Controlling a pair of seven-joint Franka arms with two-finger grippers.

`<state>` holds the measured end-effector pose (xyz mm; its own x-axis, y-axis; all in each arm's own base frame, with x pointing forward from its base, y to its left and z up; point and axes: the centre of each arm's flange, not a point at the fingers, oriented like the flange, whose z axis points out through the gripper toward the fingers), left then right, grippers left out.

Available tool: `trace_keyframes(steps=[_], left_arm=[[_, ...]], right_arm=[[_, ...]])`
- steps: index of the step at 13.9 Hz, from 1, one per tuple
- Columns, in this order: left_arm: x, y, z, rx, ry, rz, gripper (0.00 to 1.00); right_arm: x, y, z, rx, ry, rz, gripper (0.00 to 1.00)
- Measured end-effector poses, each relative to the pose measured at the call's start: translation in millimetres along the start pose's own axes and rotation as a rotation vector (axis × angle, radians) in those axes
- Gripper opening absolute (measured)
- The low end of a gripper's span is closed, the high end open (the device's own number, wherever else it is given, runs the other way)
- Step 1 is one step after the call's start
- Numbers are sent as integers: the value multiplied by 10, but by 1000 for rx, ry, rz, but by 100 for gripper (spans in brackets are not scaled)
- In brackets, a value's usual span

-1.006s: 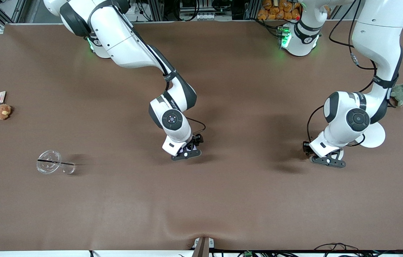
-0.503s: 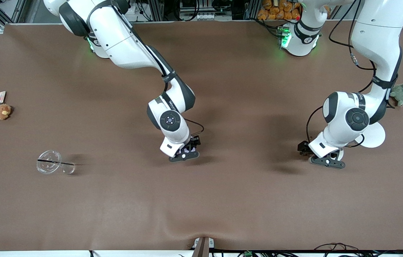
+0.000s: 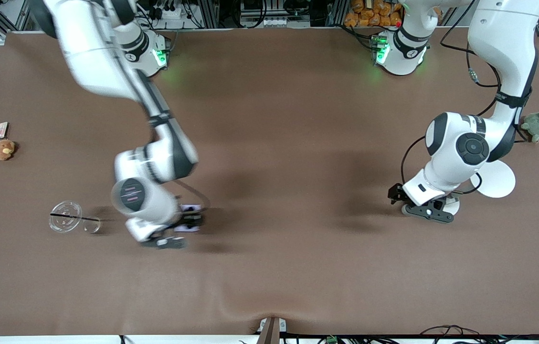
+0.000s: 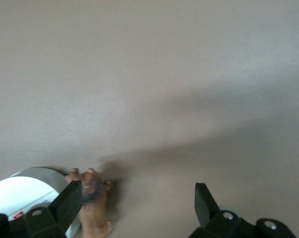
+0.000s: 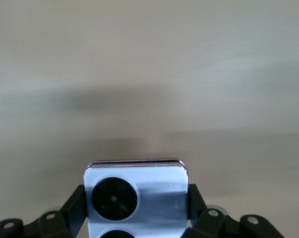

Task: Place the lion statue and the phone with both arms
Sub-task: 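Carry the lion to the lamp base while the right gripper carries the phone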

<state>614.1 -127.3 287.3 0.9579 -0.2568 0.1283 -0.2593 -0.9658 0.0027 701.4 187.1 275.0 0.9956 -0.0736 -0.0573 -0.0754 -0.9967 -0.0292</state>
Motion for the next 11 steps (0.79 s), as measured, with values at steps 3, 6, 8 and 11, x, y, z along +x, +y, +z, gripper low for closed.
trace_keyframes(steps=[3,6,8,11], left_arm=[[132,362,-350,-16,-34,-25,100],[217,461,-739,-8,-50,-27,100],[238,426,-968,3,-59,-32,100],[253,382,-1335,20,-64,-40,100]], right_arm=[[157,878,112,-2,-57,-28,84],[205,1467,369,2,-98,-63,84],[212,1681,533,4,-115,-75,84],[214,1781,733,3,-121,-95,84]])
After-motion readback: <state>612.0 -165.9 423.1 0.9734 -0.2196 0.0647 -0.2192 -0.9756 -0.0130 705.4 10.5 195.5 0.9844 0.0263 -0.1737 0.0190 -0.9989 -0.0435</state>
